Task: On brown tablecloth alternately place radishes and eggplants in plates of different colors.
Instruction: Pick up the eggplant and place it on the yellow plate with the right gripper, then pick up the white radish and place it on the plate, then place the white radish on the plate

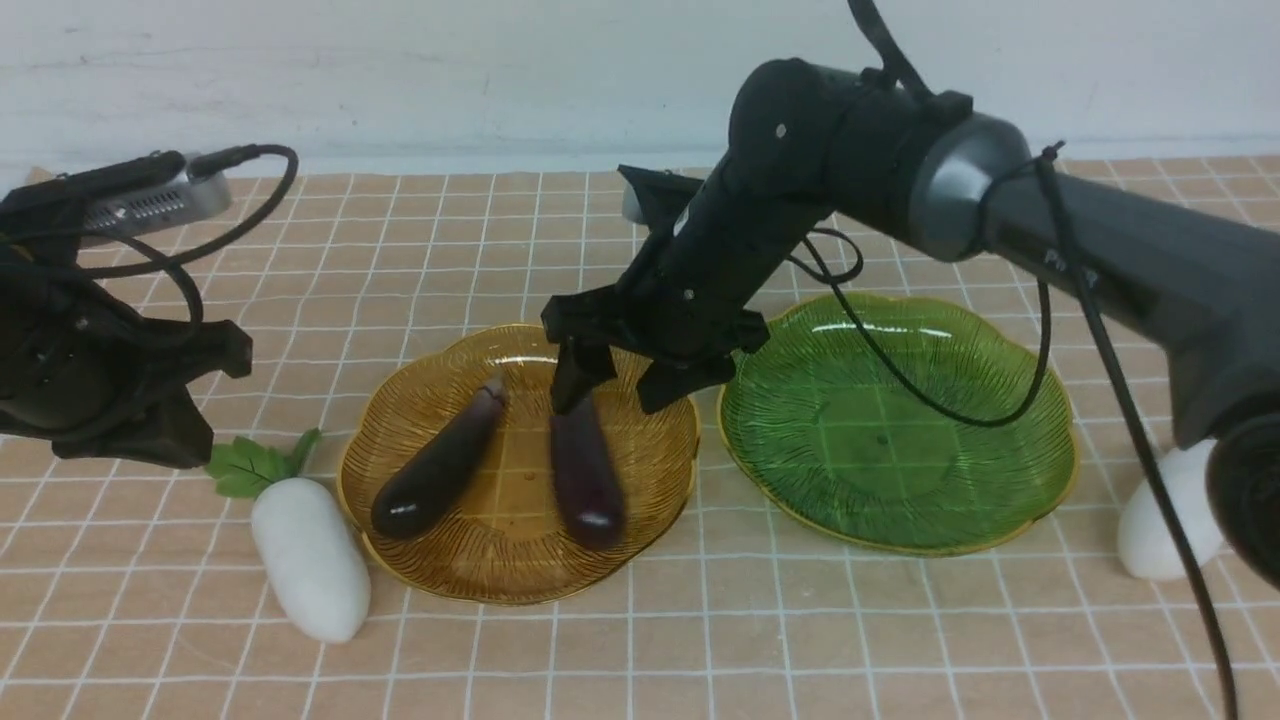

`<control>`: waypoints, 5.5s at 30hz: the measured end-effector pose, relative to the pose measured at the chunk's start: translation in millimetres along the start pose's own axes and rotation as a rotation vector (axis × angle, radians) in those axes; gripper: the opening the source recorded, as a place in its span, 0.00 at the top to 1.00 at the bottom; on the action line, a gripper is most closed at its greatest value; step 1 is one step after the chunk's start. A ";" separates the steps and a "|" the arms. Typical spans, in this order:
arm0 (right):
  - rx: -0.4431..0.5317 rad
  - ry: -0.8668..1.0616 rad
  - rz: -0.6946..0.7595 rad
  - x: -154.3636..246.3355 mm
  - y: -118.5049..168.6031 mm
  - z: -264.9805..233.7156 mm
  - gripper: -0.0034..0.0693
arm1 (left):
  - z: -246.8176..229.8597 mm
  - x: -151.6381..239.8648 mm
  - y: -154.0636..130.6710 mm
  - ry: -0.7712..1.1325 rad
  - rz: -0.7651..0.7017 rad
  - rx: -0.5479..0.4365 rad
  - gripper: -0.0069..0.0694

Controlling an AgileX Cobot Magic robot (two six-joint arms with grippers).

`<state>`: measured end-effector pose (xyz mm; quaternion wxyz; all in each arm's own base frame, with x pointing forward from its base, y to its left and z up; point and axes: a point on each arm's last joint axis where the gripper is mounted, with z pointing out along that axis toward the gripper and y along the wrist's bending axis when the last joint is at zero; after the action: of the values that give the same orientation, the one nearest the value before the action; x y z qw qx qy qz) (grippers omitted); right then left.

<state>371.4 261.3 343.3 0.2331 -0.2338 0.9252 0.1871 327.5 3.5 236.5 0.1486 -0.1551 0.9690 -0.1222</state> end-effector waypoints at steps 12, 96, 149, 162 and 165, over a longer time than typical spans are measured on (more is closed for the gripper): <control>0.150 -0.231 -0.102 5.6 8.2 -124.1 0.28 | 47.3 -7.8 10.0 0.044 -0.088 -0.032 0.14; 0.437 0.165 0.814 188.0 -266.9 -34.0 0.21 | 112.2 9.7 -313.0 -0.038 0.612 0.400 0.16; 0.187 0.168 0.433 72.4 -189.7 -9.6 0.15 | -93.5 -13.6 -254.3 -0.200 0.758 0.214 0.91; 0.250 -0.192 0.254 134.2 -89.0 -193.2 0.92 | -165.0 24.3 -209.3 -0.266 0.766 0.173 0.91; 0.292 -0.323 0.217 156.8 -76.8 -214.7 0.96 | -172.9 36.4 -192.5 -0.264 0.761 0.133 0.91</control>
<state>214.8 46.4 420.1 0.3877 -0.0637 0.9129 0.1104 289.0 -153.3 442.1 0.3159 0.2099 0.9199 -0.1000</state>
